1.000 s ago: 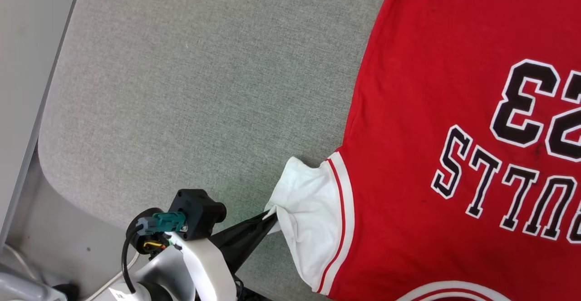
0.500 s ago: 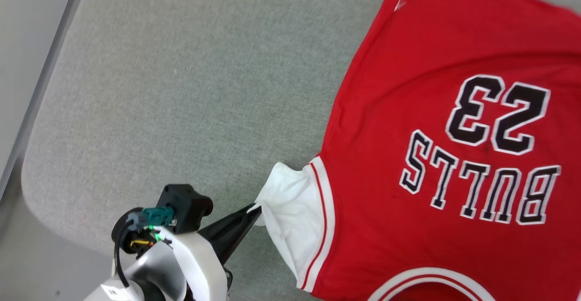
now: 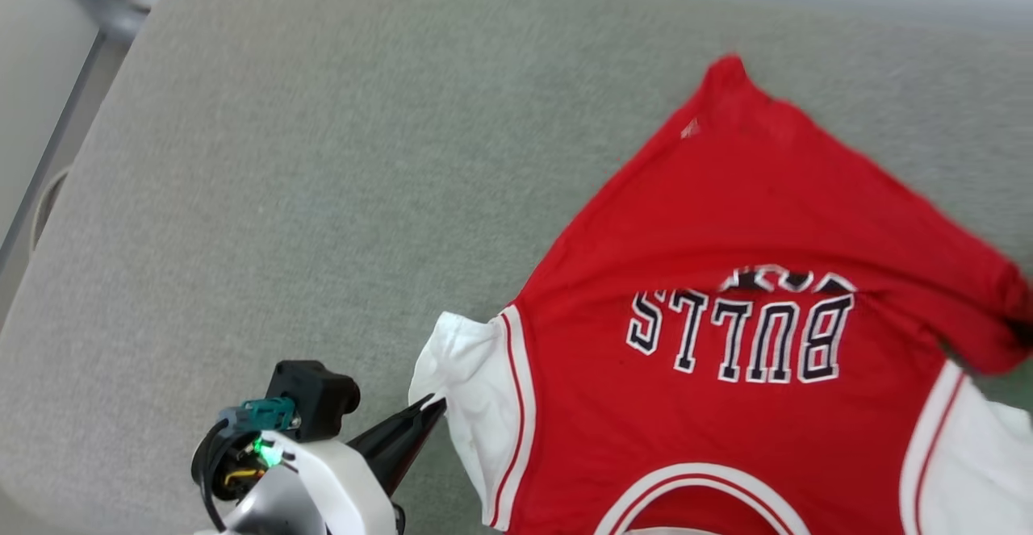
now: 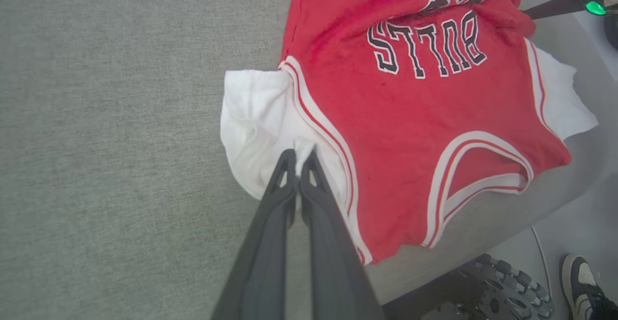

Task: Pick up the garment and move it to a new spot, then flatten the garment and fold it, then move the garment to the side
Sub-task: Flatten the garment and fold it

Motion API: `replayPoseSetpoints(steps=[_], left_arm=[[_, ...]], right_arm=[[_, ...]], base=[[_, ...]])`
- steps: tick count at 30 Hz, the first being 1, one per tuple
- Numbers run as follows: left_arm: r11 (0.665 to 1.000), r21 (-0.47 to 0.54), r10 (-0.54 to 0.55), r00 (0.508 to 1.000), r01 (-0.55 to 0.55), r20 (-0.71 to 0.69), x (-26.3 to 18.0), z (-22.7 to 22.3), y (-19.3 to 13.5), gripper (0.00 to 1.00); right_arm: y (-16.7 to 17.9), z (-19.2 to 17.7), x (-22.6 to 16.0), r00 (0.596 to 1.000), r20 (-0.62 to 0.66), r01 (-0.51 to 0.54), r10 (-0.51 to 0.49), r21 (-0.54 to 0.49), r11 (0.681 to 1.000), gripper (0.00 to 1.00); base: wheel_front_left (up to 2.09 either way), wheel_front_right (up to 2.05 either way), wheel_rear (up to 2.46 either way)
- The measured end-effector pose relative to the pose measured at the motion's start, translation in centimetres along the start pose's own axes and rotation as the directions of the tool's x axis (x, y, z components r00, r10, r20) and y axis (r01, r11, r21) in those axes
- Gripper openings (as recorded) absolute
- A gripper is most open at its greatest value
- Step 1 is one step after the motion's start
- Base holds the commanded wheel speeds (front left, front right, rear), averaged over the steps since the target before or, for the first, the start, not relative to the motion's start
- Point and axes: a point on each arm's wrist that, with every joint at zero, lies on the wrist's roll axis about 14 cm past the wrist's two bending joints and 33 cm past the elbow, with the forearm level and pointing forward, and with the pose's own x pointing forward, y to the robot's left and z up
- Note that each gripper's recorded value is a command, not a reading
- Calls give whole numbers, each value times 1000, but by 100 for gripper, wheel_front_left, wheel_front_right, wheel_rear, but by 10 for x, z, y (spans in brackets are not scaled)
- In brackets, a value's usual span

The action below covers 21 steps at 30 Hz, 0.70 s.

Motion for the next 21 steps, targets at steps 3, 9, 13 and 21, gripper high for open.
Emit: replayPoseSetpoints(steps=[3, 9, 13, 21], left_arm=[[1000, -5, -11, 999, 11, 30, -4, 4, -7, 0], [999, -22, -35, 994, 38, 103, -8, 15, -24, 0], [998, -30, -50, 990, 54, 131, -10, 19, -32, 0], [999, -22, -36, 986, 40, 162, -6, 24, -34, 0]], right_arm=[[-6, -20, -17, 1000, 16, 10, -10, 9, 1000, 0], [-17, -64, -47, 999, 32, 7, -10, 74, 997, 0], [-25, -100, -58, 1000, 11, 23, -25, 133, 991, 0], [-20, -147, -63, 999, -46, 20, -12, 185, 982, 0]], base=[[0, 0, 0], [0, 0, 0], [0, 0, 0], [0, 0, 0]])
